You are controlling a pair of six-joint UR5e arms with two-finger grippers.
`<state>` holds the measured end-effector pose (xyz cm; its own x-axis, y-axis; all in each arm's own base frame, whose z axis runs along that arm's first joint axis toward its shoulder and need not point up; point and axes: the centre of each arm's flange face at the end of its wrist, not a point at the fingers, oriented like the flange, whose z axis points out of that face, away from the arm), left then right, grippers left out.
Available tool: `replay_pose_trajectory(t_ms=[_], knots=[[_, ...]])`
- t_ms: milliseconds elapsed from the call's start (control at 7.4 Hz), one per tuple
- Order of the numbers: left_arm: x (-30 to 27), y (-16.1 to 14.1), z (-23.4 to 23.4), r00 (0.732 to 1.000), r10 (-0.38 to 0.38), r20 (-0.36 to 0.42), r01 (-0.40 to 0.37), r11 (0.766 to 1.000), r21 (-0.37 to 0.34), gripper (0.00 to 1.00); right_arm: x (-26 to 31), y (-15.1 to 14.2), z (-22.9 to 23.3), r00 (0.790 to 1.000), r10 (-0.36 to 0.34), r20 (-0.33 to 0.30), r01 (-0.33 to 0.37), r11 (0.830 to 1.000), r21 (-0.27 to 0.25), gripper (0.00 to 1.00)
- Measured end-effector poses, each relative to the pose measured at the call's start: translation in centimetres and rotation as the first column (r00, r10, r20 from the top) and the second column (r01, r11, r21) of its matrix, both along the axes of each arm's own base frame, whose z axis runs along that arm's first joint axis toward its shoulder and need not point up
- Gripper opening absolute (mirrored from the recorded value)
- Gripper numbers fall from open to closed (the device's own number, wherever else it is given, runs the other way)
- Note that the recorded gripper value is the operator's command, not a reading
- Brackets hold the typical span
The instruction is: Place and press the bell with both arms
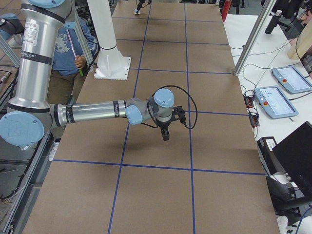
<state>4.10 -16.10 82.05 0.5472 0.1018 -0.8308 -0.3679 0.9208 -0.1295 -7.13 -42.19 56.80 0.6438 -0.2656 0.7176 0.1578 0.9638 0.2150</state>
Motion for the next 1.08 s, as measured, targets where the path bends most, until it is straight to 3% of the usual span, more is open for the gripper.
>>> replay_pose_trajectory(t_ms=[541, 1081], knots=[[4.8, -5.1, -9.7, 0.993, -0.038, -0.114, 0.036, 0.999, -0.018, 0.00, 0.0, 0.0, 0.1, 1.000, 0.001, -0.001, -0.001, 1.000, -0.001, 1.00], [15.2, -17.5, -20.0, 0.977, -0.114, -0.179, 0.109, 0.993, -0.038, 0.00, -0.2, -0.1, 0.2, 1.000, -0.003, -0.005, 0.003, 1.000, 0.000, 1.00]])
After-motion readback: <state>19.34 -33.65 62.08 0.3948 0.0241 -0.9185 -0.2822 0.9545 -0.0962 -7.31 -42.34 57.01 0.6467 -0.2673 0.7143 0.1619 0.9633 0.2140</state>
